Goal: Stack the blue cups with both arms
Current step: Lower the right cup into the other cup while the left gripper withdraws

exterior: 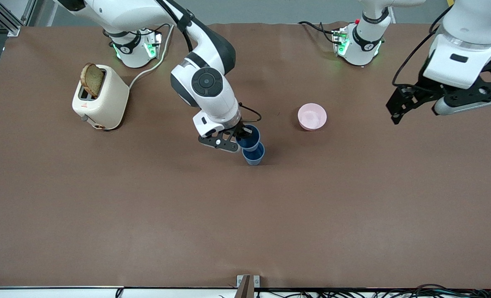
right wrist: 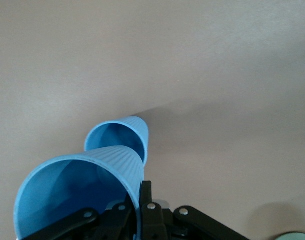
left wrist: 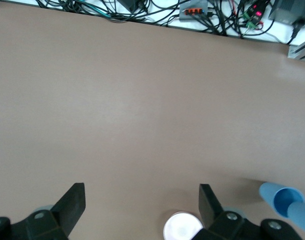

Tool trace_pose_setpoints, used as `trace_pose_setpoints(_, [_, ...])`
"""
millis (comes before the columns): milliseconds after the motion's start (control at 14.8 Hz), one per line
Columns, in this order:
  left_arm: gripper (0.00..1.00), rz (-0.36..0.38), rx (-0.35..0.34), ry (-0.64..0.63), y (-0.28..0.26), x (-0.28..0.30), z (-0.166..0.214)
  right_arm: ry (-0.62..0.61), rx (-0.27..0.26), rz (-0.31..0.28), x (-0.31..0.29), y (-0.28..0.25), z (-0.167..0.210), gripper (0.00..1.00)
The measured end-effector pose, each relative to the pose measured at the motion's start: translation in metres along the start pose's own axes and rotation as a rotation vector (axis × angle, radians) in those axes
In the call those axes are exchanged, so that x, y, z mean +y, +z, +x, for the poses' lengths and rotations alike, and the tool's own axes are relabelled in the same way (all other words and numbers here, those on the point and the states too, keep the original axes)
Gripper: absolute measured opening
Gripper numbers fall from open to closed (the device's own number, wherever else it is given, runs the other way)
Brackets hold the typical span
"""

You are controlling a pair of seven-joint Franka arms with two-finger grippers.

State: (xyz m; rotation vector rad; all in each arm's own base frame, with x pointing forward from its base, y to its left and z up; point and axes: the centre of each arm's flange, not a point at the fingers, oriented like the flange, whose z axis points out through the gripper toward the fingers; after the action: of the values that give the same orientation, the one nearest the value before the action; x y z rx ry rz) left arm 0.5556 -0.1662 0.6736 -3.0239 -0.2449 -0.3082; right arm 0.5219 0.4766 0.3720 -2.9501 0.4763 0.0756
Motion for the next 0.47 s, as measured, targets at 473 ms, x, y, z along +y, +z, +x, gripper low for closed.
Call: trace_pose_setpoints(473, [1.0, -0.049, -0.112, 0.145, 0.006, -0.064, 0.009, 0.004, 0.004, -0.003, -0.001, 0.021, 0.003, 0.04])
